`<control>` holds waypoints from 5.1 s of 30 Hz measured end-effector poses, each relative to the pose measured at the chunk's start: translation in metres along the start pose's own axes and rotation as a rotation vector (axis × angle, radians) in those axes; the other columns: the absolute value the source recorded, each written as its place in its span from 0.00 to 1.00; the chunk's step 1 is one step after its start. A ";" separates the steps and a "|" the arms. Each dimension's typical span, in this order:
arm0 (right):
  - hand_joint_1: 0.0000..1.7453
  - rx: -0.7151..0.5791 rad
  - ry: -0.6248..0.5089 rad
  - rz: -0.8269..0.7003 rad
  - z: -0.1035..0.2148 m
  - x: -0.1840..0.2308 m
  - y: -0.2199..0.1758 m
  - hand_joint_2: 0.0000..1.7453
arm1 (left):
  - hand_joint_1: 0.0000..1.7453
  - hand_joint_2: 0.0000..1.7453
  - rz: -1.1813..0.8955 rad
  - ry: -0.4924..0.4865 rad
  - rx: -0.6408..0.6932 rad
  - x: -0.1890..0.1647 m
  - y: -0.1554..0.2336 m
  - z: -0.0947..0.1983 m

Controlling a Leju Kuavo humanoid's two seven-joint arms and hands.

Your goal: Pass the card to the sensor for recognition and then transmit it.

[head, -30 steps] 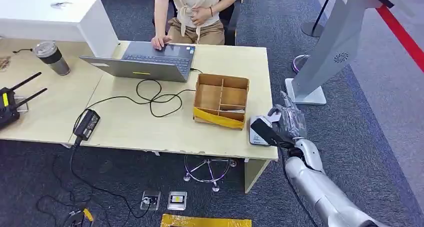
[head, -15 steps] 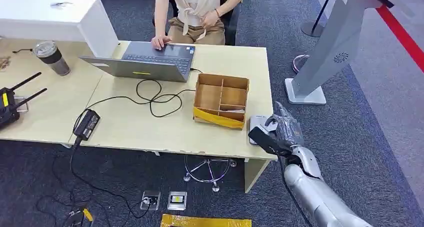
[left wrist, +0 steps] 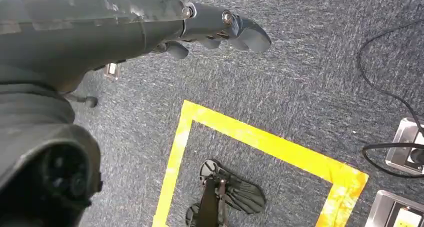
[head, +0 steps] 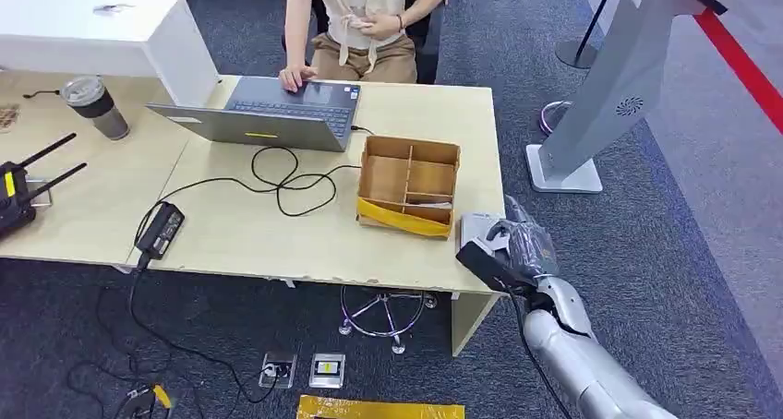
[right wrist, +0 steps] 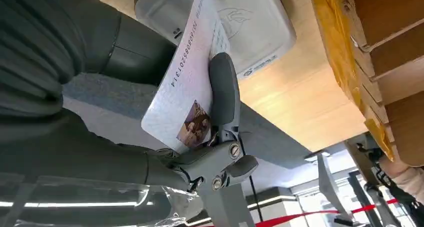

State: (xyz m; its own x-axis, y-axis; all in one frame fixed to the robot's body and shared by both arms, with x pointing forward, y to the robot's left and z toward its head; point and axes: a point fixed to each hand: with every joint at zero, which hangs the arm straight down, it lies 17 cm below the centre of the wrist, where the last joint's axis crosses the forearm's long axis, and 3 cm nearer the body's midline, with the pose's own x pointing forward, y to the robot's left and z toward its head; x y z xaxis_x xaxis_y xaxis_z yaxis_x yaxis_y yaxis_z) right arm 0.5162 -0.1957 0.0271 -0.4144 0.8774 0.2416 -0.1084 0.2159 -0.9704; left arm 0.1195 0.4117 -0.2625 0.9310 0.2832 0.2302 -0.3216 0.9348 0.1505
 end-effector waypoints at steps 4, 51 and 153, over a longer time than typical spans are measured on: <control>1.00 0.002 0.005 -0.005 0.001 -0.001 0.001 1.00 | 0.00 0.00 0.000 0.000 0.002 0.000 0.001 0.000; 1.00 0.058 0.018 -0.035 0.013 0.004 0.026 1.00 | 0.00 0.00 0.030 0.003 0.009 0.000 0.002 0.000; 0.00 -0.032 -0.092 0.295 -0.130 0.055 -0.193 0.00 | 0.00 0.00 -0.087 -0.019 -0.032 0.011 -0.016 0.001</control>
State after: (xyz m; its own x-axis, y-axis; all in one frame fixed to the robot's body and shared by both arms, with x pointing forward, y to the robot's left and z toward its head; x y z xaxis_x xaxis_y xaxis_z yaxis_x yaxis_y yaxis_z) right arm 0.6319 -0.1328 0.2268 -0.5044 0.8618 -0.0529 0.0567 -0.0281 -0.9980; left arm 0.1347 0.3997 -0.2609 0.9516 0.1966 0.2362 -0.2335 0.9623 0.1398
